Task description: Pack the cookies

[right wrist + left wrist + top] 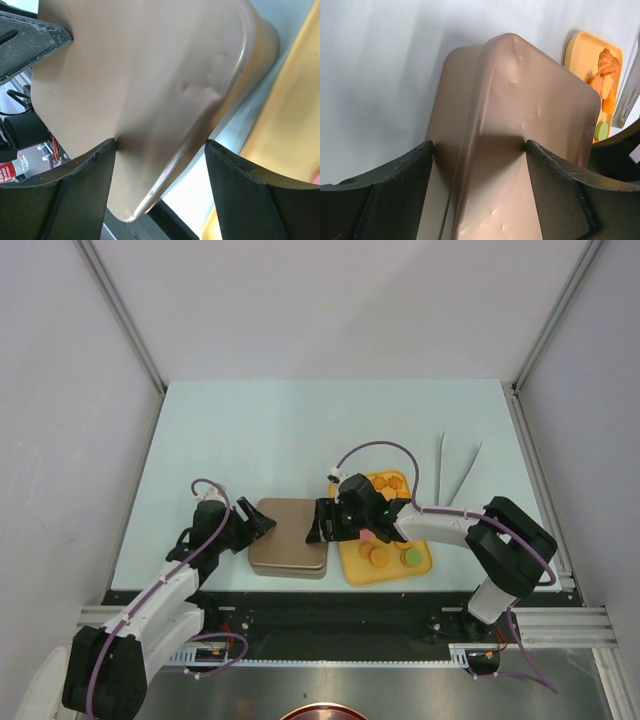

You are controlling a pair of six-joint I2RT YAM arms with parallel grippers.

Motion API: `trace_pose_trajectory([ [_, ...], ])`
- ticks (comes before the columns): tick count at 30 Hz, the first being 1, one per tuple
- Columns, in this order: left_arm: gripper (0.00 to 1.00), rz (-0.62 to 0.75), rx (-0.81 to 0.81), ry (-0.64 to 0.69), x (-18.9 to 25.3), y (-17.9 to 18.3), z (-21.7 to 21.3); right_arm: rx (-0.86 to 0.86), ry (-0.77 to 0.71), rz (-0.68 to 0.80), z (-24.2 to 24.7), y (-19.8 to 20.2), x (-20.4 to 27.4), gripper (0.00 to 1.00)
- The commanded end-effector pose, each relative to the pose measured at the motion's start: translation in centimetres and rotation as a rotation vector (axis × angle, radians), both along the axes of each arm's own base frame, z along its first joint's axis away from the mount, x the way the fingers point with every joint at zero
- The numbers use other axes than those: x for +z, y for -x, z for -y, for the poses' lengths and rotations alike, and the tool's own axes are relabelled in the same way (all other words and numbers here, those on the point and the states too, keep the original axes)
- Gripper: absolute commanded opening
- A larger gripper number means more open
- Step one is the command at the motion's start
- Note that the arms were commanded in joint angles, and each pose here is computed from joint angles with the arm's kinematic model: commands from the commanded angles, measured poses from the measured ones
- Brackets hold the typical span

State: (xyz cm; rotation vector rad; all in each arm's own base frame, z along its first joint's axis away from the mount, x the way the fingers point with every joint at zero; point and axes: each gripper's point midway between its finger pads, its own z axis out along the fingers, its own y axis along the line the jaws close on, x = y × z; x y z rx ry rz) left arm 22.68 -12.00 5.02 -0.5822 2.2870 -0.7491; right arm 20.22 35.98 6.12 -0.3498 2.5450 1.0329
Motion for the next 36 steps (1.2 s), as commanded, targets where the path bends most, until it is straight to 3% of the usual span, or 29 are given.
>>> trace_pose_trajectory([
  [1,0.8,-0.087,-0.117,0.042,-0.5,2.4,1.9,0.087,0.162,-0.084,3.0,4.6,-4.9,0.74],
  [10,0.81,-0.088,-0.115,0.051,-0.5,2.4,2.0,0.094,0.14,-0.099,3.1,5.1,-5.4,0.59],
  [24,0.82,-0.084,-0.112,0.049,-0.6,2.4,1.9,0.139,0.004,-0.102,1.7,6.3,-6.0,0.71],
  [31,0.77,-0.088,-0.113,0.047,-0.7,2.5,2.0,0.148,-0.022,-0.111,1.6,7.3,-7.0,0.57],
  [36,0.63,-0.08,-0.112,0.054,-0.7,2.4,2.0,0.151,0.0,-0.117,1.8,7.7,-7.9,0.47],
])
